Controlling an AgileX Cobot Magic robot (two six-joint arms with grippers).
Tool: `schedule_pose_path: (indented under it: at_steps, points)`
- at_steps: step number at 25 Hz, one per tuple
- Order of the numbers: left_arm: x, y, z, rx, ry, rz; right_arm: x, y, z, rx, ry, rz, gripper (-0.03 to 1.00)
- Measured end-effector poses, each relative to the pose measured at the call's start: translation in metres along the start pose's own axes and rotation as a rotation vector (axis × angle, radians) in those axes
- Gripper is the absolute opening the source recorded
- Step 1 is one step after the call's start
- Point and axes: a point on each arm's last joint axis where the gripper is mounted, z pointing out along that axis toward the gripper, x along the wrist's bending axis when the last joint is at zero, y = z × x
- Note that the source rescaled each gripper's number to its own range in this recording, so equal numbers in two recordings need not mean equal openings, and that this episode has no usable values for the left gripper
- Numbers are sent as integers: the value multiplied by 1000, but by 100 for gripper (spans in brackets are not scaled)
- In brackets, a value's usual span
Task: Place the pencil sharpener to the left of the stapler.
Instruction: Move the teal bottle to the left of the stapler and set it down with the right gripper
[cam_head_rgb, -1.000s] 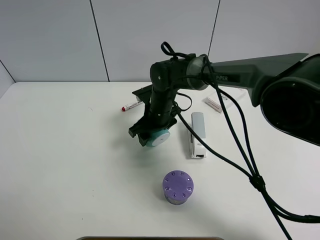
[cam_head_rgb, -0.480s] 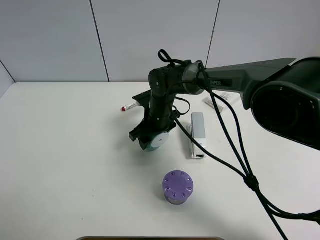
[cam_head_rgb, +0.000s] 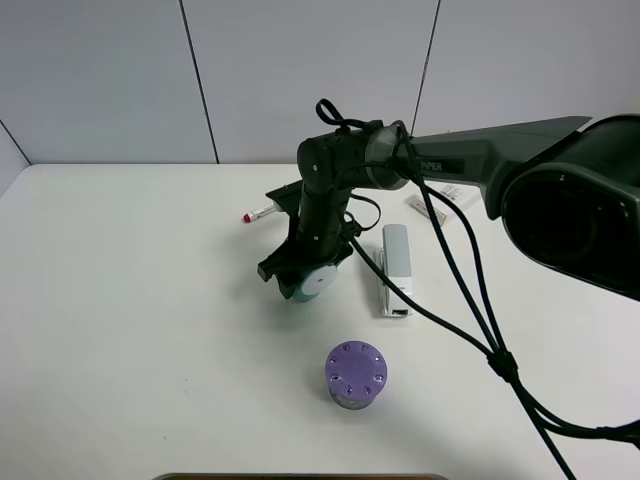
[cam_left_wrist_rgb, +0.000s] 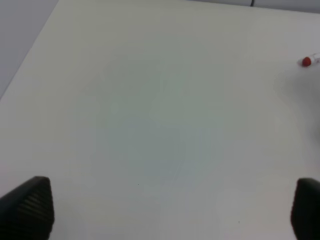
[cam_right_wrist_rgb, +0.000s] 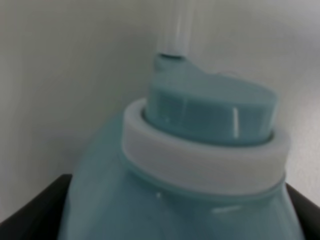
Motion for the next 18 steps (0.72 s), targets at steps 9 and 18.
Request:
schedule_pose_path:
  at_steps: [9,18]
  points:
    - [0,0,0,0,0,0,0,0,3,2,-1,6,79]
    - [0,0,0,0,0,0,1,0,-6,-8,0,5,79]
